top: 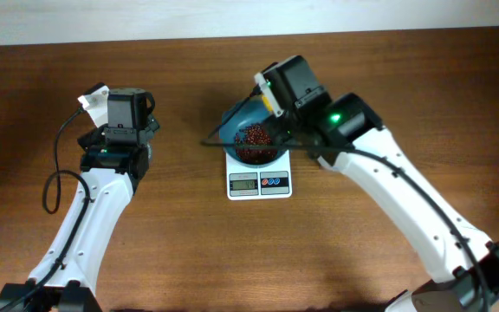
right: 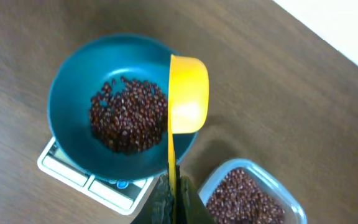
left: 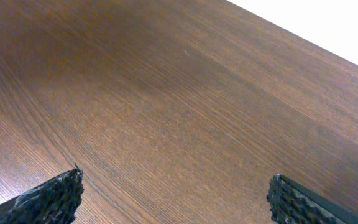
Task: Scoop item into bowl and weigh 50g on scale
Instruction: 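Move the scoop back into the bean tub and scoop beans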
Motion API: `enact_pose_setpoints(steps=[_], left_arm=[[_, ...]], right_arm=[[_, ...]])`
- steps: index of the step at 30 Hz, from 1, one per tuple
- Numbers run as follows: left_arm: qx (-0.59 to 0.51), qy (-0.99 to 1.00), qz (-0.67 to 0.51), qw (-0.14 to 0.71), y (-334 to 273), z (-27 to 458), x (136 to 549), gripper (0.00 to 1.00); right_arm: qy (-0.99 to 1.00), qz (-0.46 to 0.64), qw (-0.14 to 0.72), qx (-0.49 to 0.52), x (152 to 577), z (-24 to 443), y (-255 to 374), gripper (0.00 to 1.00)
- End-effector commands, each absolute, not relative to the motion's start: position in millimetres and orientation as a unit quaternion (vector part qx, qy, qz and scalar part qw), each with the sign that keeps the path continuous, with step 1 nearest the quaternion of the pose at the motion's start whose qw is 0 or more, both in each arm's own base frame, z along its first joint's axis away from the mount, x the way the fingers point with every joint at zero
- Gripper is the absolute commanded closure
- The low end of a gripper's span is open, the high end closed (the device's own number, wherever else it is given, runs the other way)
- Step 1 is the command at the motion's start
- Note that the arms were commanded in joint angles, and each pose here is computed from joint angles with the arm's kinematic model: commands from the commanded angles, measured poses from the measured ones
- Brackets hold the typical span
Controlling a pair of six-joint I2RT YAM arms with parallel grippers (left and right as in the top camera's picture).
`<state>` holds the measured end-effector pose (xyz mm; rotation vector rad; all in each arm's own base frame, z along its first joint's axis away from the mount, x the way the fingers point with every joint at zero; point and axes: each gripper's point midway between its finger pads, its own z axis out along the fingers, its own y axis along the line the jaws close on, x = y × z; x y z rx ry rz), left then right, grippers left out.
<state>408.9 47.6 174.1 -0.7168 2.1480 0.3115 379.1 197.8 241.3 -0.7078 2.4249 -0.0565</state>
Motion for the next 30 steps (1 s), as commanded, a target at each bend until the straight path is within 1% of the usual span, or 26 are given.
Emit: enact_pose_setpoints(steps=[1,3,5,9,14,16,21,25,30], left_arm=[[-0.293,0.852,0.124,0.416,49,174,412,0.01],[-0.293,0.852,0.124,0.416,49,174,412,0.01],[-0.293,0.852,0.124,0.416,49,174,412,0.01],[-0.293,0.852,0.124,0.416,49,174,412,0.01],[-0.293,0.852,0.124,0.416,49,174,412,0.01],[-0.293,0.852,0.124,0.416,49,174,412,0.01],[-0.293,0.852,0.124,0.416,49,174,412,0.01],[-0.293,0.852,0.124,0.416,49,174,412,0.01],[-0.293,0.852,0.124,0.416,49,174,412,0.01]], right_arm=[[0.92,-0.023,0.348,-0.179,374,309,149,0.96],[0.939,-0.04,0.315,-0.135,360,307,109,0.96],[0.96,-0.042,0.262,-0.095,349,289,82,0.96],[0.975,-0.045,0.212,-0.05,352,255,53,0.96],[0.985,-0.042,0.166,-0.034,360,207,55,0.96],[0.986,-0.044,0.158,-0.019,364,195,49,0.96],[0.991,-0.059,0.122,-0.019,367,166,45,0.96],[0.993,-0.058,0.099,-0.022,369,150,48,0.96],[0.995,-0.005,0.092,-0.026,368,147,66,0.96]])
